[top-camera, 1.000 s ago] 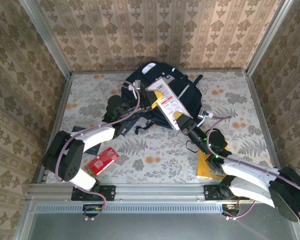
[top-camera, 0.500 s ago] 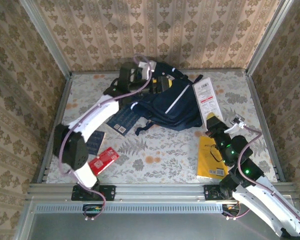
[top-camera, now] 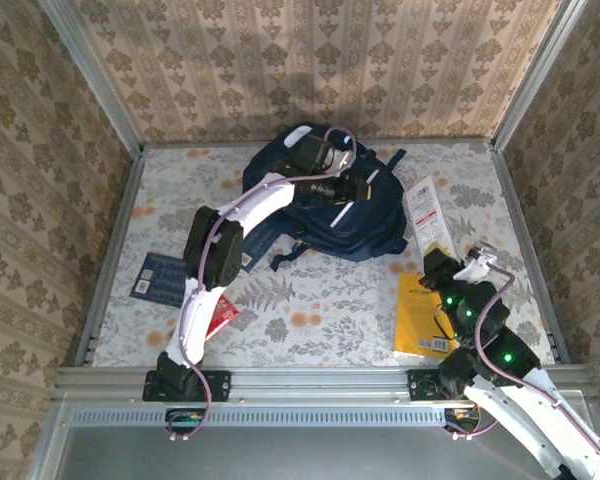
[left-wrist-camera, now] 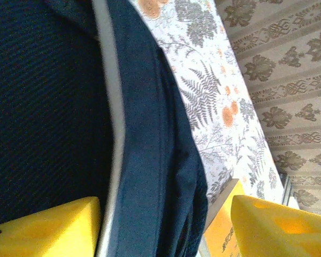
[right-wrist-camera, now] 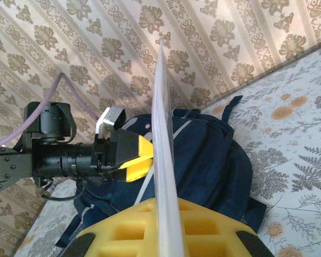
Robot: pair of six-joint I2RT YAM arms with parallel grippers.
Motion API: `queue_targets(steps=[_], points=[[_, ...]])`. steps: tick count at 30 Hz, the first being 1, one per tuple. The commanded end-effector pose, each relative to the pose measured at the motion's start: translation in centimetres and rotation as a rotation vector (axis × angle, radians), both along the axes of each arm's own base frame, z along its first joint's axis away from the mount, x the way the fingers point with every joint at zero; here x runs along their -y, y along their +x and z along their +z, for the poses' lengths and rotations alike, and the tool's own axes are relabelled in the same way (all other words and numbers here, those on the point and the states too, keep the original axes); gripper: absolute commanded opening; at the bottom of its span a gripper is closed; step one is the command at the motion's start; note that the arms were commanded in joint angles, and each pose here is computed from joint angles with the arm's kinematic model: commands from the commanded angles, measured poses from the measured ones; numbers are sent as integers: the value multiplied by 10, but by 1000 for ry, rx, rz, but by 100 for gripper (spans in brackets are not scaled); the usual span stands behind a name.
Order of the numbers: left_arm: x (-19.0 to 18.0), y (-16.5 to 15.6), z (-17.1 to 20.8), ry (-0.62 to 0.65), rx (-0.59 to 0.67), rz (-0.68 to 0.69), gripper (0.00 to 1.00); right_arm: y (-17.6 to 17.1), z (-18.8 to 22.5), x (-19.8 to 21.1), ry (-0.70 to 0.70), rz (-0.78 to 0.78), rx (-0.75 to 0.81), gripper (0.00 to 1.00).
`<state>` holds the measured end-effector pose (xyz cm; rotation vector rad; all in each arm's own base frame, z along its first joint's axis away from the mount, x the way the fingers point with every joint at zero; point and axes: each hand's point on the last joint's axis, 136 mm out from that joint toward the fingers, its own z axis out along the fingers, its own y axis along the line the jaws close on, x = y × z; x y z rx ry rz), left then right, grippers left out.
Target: Pack the student bag
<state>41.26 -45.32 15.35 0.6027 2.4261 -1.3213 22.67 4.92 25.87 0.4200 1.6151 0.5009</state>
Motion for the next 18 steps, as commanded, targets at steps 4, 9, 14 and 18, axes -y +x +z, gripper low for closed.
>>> queue_targets(steps=[4,9,14,18], points=[[14,-3,5,-58,-15,-57,59,-2,-16,5,-27,-20,-25,0],[20,-5,-4,-42,-38,-61,51,0,-29,2,-2,-14,-49,0],[21,-2,-18,-21,-60,-54,46,1,-31,-1,16,0,-48,0],[20,1,-34,21,-72,-46,41,1,-36,-2,21,2,-64,0]])
